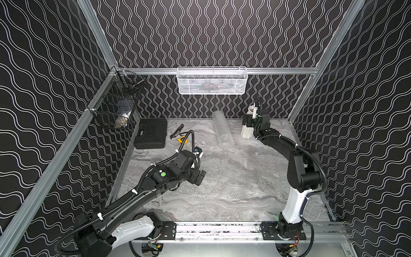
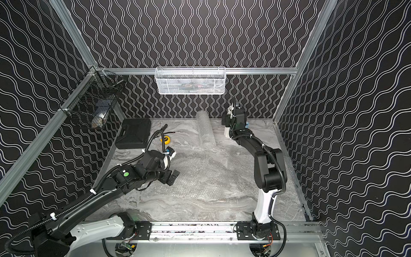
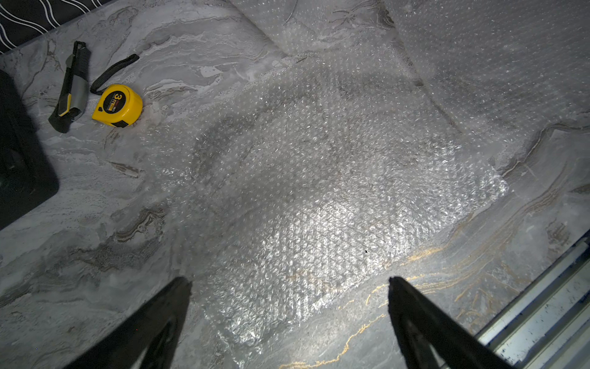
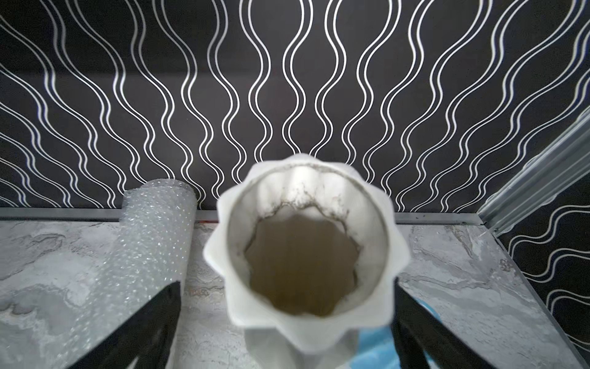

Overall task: Unwrap the vase from the bubble wrap
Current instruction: Place the vase at the center of the board, then pick up the bubble wrap from the center of the board.

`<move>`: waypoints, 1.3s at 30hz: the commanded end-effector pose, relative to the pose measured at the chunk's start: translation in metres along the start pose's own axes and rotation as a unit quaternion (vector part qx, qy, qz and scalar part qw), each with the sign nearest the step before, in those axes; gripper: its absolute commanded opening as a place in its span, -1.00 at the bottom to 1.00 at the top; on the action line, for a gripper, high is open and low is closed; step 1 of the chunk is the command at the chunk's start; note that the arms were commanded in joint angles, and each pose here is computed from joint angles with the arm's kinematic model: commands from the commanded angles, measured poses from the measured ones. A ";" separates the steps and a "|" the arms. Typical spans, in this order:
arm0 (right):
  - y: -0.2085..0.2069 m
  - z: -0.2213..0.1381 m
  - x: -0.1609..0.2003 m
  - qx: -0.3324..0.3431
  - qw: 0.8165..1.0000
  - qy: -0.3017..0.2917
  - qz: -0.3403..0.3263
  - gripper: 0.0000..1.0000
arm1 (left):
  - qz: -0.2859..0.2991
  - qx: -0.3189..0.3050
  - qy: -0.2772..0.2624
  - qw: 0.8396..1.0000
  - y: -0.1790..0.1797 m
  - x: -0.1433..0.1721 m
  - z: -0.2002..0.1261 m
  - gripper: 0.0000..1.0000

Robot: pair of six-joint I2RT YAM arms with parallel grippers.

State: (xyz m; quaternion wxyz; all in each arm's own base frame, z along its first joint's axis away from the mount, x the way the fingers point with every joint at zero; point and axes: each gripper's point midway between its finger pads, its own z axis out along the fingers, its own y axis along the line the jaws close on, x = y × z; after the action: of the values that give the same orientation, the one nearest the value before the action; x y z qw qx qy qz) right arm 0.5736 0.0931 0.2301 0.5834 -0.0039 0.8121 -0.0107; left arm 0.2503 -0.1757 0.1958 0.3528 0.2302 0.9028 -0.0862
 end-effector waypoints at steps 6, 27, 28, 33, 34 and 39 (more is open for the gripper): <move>-0.004 -0.049 -0.004 -0.013 0.998 0.053 0.043 0.98 | -0.002 -0.006 0.005 1.000 0.002 0.001 0.001 0.99; 0.050 -0.183 0.140 -0.166 0.917 0.336 0.138 0.97 | -0.217 -0.027 0.073 0.973 0.013 0.054 0.104 0.80; 0.054 -0.187 0.144 -0.169 0.914 0.341 0.138 0.97 | -0.227 -0.024 0.074 0.971 0.014 0.058 0.108 0.79; 0.070 -0.198 0.171 -0.159 0.902 0.387 0.105 0.89 | -0.263 -0.026 0.084 0.961 0.021 0.078 0.117 0.76; 0.074 -0.199 0.177 -0.157 0.901 0.393 0.097 0.88 | -0.268 -0.033 0.087 0.959 0.024 0.083 0.117 0.76; 0.086 -0.202 0.196 -0.154 0.890 0.419 0.093 0.77 | -0.292 -0.074 0.095 0.949 0.037 0.111 0.115 0.74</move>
State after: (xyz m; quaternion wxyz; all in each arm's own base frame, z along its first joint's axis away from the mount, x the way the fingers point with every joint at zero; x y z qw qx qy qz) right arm 0.3257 0.1799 0.1160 0.1966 -0.0285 0.9633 0.1808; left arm 0.2623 -0.1477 0.0363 0.2251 -0.0254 0.9688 -0.1003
